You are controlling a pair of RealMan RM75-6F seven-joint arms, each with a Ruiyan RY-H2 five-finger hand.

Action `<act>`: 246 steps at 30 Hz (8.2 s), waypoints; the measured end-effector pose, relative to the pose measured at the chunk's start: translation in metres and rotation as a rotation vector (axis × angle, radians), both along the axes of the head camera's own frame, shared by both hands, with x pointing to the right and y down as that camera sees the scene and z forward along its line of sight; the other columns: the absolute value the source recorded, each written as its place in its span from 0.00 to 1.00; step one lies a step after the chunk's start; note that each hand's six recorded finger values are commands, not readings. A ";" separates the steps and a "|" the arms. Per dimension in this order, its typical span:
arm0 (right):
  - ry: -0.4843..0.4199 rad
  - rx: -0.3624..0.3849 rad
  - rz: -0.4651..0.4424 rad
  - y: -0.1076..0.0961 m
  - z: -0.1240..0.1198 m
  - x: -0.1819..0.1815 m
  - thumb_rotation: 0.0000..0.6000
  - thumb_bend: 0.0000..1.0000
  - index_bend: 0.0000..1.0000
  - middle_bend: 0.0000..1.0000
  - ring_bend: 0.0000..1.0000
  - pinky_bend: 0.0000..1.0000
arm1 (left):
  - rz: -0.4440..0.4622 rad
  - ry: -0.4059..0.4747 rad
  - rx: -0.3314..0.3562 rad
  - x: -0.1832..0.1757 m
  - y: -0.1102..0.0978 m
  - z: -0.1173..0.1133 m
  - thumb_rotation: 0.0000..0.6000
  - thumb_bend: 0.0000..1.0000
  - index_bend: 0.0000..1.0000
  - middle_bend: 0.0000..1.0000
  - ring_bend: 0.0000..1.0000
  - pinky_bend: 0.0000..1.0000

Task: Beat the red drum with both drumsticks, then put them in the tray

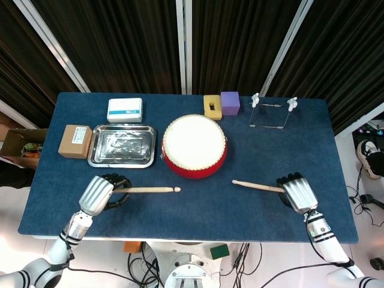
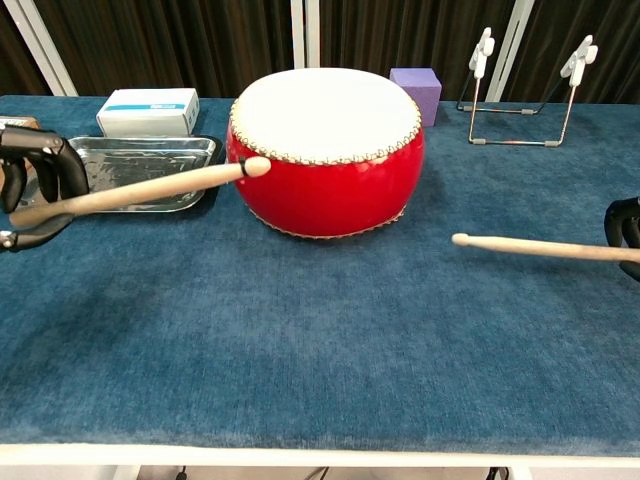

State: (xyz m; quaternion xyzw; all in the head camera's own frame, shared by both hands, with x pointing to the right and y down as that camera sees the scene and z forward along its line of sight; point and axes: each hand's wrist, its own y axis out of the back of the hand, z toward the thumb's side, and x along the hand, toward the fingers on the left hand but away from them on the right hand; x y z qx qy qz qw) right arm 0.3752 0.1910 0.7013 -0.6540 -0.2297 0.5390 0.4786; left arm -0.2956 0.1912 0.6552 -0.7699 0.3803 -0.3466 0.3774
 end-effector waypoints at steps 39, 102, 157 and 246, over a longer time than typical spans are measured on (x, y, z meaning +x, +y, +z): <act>0.020 0.048 -0.224 -0.182 -0.056 -0.130 1.00 0.78 0.80 0.68 0.45 0.49 | 0.037 -0.350 -0.030 0.035 -0.139 -0.014 1.00 0.55 0.68 0.64 0.54 0.65; -0.117 0.186 -0.065 -0.159 -0.144 -0.055 1.00 0.78 0.80 0.68 0.44 0.49 | -0.141 -0.503 -0.012 -0.066 -0.169 0.023 1.00 0.55 0.68 0.62 0.52 0.62; -0.099 0.036 -0.226 -0.169 -0.091 -0.191 1.00 0.78 0.80 0.69 0.44 0.48 | 0.020 -0.129 -0.008 0.044 -0.127 -0.055 1.00 0.27 0.41 0.40 0.34 0.49; -0.235 0.057 -0.077 -0.181 -0.110 -0.236 1.00 0.00 0.13 0.29 0.23 0.21 | -0.130 0.313 -0.329 0.099 -0.164 -0.015 1.00 0.53 0.69 0.68 0.53 0.53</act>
